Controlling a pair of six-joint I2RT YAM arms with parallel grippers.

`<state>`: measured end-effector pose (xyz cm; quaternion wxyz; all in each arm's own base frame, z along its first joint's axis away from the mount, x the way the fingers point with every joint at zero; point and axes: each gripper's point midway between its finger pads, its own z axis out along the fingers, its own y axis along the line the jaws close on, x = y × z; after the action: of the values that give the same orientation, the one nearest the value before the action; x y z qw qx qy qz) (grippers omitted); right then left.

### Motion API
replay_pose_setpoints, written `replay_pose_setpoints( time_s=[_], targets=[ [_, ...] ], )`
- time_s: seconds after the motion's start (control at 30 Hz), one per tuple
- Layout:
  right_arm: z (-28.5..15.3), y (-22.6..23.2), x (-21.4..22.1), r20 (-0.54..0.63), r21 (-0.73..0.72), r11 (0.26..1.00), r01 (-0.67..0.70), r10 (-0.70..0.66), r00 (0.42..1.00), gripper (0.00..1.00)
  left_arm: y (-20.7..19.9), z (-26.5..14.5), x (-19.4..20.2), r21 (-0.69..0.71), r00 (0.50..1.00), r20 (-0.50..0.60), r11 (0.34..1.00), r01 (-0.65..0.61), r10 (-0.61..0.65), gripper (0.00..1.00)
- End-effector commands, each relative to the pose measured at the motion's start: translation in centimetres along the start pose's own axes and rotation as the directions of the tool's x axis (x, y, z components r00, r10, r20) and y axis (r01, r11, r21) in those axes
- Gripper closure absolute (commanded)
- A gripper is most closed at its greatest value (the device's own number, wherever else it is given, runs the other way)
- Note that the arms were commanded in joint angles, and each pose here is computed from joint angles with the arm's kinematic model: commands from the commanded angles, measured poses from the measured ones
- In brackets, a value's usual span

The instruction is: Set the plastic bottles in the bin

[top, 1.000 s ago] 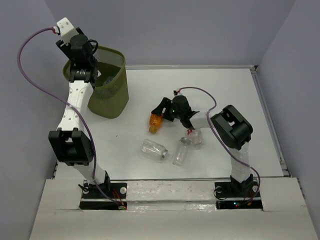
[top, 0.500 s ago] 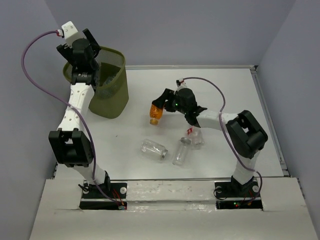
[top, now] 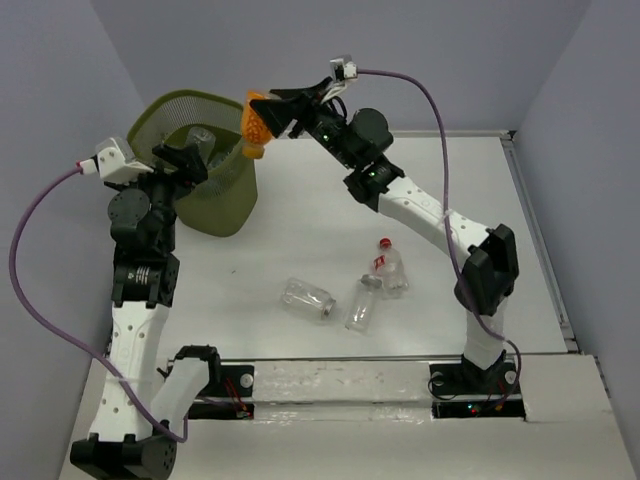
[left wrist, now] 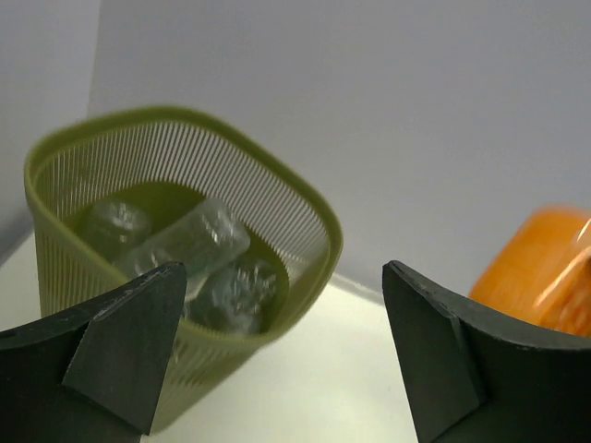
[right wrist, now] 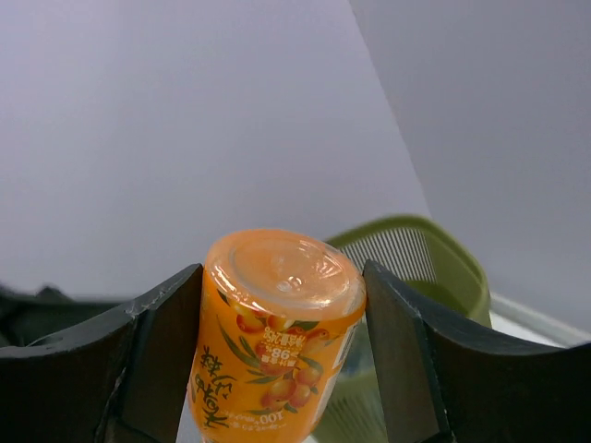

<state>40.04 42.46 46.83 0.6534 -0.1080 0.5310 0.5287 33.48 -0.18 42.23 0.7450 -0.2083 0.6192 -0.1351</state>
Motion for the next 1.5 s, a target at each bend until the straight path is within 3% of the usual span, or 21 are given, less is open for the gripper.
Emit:
replay_pose_setpoints(
  time_s=[0.0,0.03,0.07,0.1,0.13,0.17,0.23,0.37,0.5,0.6,0.7,0.8,0.83,0.93,0.97,1.03,1.07,1.17,1.2,1.33,1.47],
  targets=[
    [4.9,3.4,-3.3,0.146,-0.145,0.984,0.105,-0.084,0.986,0.51,2.2,-3.2,6.8,-0.011,0.978,-0.209,1.0,0.016,-0.018,0.04],
    [5.7,3.6,-3.8,0.17,-0.156,0.981,0.113,-0.086,0.982,0.51,2.8,-4.1,7.9,-0.024,0.968,-0.252,1.0,0.007,-0.013,0.04],
    [7.2,1.1,0.0,0.114,-0.127,0.986,0.107,-0.093,0.989,0.51,2.8,-4.9,8.7,-0.024,0.96,-0.281,1.0,0.0,-0.007,0.04],
    [8.0,0.8,0.0,0.125,-0.125,0.986,0.114,-0.099,0.987,0.51,3.3,-5.9,9.4,-0.035,0.953,-0.304,0.999,-0.004,-0.006,0.04],
    [8.6,3.0,-3.5,0.227,-0.146,0.979,0.142,-0.106,0.968,0.51,3.3,-6.9,10.9,-0.028,0.935,-0.355,1.0,0.006,-0.016,0.04],
    [9.7,0.5,0.2,0.208,-0.125,0.982,0.143,-0.115,0.971,0.5,2.8,-7.6,11.8,0.0,0.922,-0.388,1.0,0.015,-0.014,0.04],
    [9.9,1.6,-0.3,0.302,-0.134,0.974,0.181,-0.134,0.944,0.45,2.3,-9.3,13.7,0.034,0.887,-0.461,0.998,0.059,-0.037,0.04],
    [10.3,0.3,3.6,0.265,-0.099,0.969,0.227,-0.194,0.944,0.06,1.3,-11.6,15.5,0.102,0.839,-0.543,0.99,0.096,-0.025,0.04],
    [10.5,-0.7,5.0,0.238,-0.084,0.968,0.235,-0.21,0.949,0.04,0.4,-13.7,18.1,0.139,0.756,-0.654,0.977,0.159,-0.03,0.04],
    [10.4,-1.6,6.7,0.181,-0.067,0.969,0.239,-0.224,0.958,0.0,0.6,-14.4,18.9,0.14,0.749,-0.662,0.976,0.168,-0.034,0.03],
    [9.9,0.1,4.2,0.184,-0.084,0.96,0.268,-0.25,0.951,0.0,0.2,-14.4,20.2,0.172,0.725,-0.688,0.97,0.171,-0.006,0.03],
    [8.5,2.7,0.3,0.19,-0.099,0.951,0.294,-0.272,0.943,0.0,-1.4,-14.3,22.4,0.213,0.664,-0.745,0.964,0.156,0.057,0.03],
    [7.9,3.4,-0.8,0.189,-0.102,0.948,0.3,-0.278,0.942,0.0,-2.0,-13.8,22.2,0.209,0.679,-0.731,0.968,0.136,0.062,0.03],
    [4.3,4.6,-3.3,0.135,-0.068,0.956,0.285,-0.274,0.952,0.04,-4.1,-15.2,24.3,0.239,0.636,-0.761,0.966,0.098,0.124,0.03],
    [2.3,1.9,1.3,0.008,-0.027,0.964,0.265,-0.265,0.964,0.06,-4.3,-15.8,24.9,0.222,0.619,-0.777,0.971,0.094,0.118,0.03],
    [-1.7,2.9,-1.1,-0.01,0.009,0.965,0.264,-0.263,0.965,0.09,-4.5,-17.7,26.7,0.219,0.566,-0.811,0.974,0.064,0.145,0.03],
    [-5.0,-1.1,3.9,-0.156,0.103,0.961,0.257,-0.24,0.958,0.09,-3.5,-18.8,27.7,0.165,0.533,-0.838,0.985,0.042,0.117,0.03],
    [-11.9,-4.1,4.6,-0.249,0.25,0.947,0.202,-0.139,0.959,0.11,-2.2,-21.7,29.3,0.1,0.455,-0.888,0.994,0.037,0.073,0.02],
    [-15.8,-7.3,7.9,-0.342,0.326,0.922,0.206,-0.088,0.935,0.09,-2.4,-22.5,29.6,0.046,0.431,-0.902,0.996,0.075,0.009,0.02],
    [-26.2,-11.2,11.9,-0.478,0.505,0.837,0.21,0.069,0.876,0.04,-2.0,-25.9,31.1,-0.043,0.333,-0.939,0.991,0.125,-0.082,0.01],
    [-33.8,-13.0,13.2,-0.523,0.622,0.742,0.249,0.157,0.838,0.02,-1.2,-27.5,32.6,-0.089,0.288,-0.95,0.989,0.116,-0.119,0.01]
  ],
)
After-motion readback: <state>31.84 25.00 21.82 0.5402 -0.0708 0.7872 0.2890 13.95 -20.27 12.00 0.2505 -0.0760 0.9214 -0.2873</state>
